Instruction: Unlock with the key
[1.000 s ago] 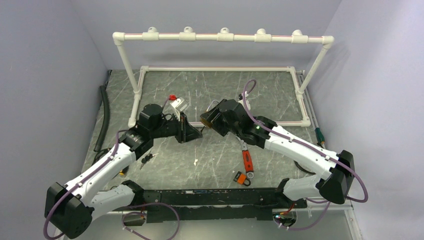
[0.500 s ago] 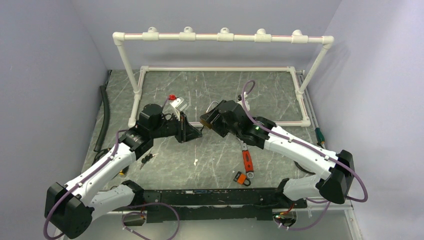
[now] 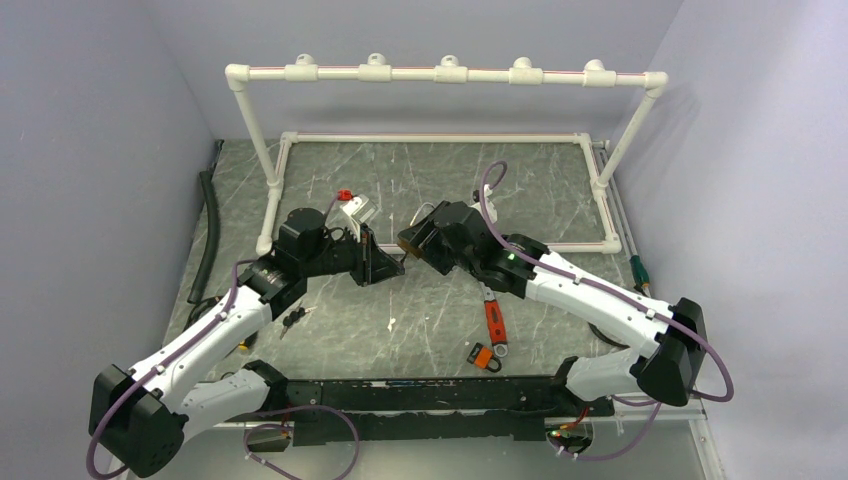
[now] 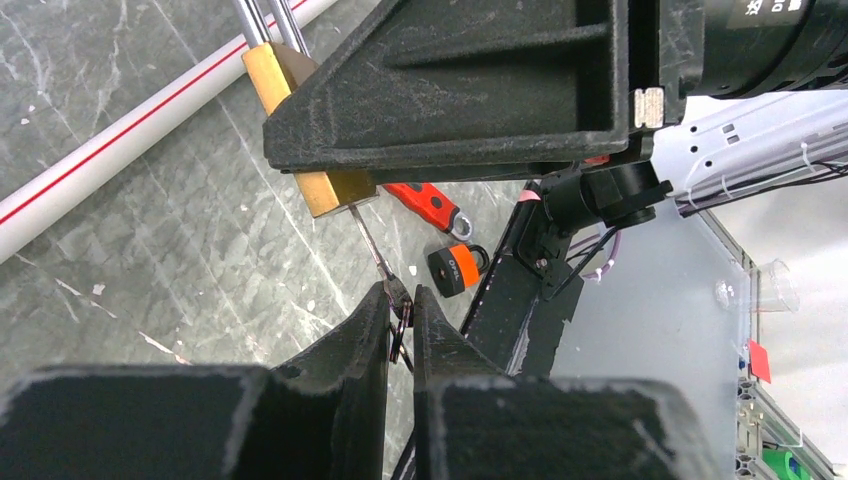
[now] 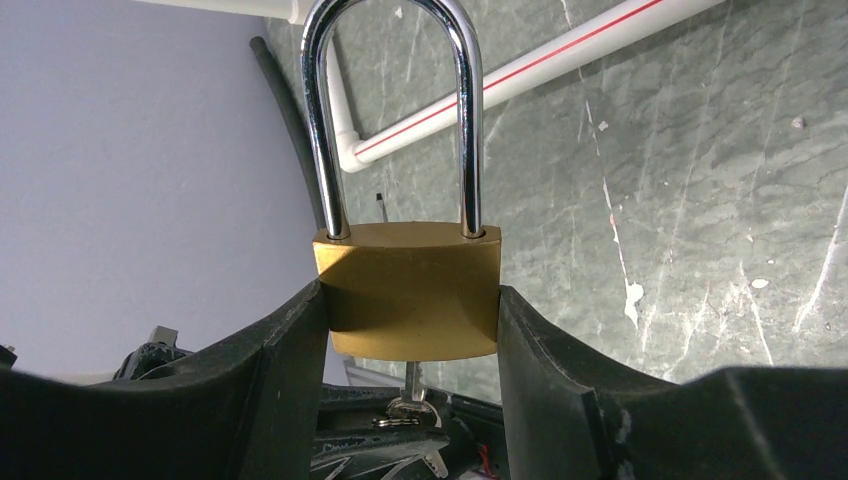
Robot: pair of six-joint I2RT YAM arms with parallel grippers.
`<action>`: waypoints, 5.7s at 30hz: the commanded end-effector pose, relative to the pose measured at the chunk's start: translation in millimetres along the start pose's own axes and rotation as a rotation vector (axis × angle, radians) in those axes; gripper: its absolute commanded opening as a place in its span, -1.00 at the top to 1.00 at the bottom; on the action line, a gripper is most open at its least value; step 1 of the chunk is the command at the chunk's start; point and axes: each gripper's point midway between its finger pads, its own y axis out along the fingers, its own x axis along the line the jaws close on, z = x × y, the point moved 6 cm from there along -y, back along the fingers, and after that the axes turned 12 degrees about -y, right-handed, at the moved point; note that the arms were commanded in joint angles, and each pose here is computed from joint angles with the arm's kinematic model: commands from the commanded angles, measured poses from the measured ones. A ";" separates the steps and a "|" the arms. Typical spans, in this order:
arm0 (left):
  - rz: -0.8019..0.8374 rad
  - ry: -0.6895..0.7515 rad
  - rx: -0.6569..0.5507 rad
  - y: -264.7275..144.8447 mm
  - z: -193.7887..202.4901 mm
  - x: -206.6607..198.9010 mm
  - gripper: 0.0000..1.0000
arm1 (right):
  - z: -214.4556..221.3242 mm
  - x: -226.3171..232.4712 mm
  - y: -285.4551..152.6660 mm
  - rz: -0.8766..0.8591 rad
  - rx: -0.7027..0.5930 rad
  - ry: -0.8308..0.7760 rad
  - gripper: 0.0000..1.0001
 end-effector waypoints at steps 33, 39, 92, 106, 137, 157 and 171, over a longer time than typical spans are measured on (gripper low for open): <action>-0.054 0.037 -0.135 9.7 -24.6 6.2 1.00 | 15.3 20.5 -10.5 -0.126 0.009 0.015 1.00; -0.063 0.042 -0.148 10.4 -27.5 7.1 1.00 | 15.5 19.9 -11.1 -0.126 0.007 0.014 1.00; -0.089 0.046 -0.194 -2.6 -18.8 7.8 1.00 | -20.3 23.9 -23.8 -0.018 -0.161 0.113 1.00; -0.091 0.055 -0.248 -13.3 -20.2 1.8 1.00 | -42.2 24.3 -11.8 0.022 -0.177 0.198 1.00; -0.077 0.118 -0.295 -25.4 -19.1 -5.0 1.00 | -63.9 33.7 19.6 -0.012 -0.097 0.196 1.00; -0.040 0.150 -0.313 -26.8 -19.3 -9.2 1.00 | -48.4 53.1 11.3 -0.167 0.037 0.217 1.00; -0.067 0.143 -0.333 -24.7 -22.8 -4.6 1.00 | -43.9 57.3 6.9 -0.186 0.050 0.206 1.00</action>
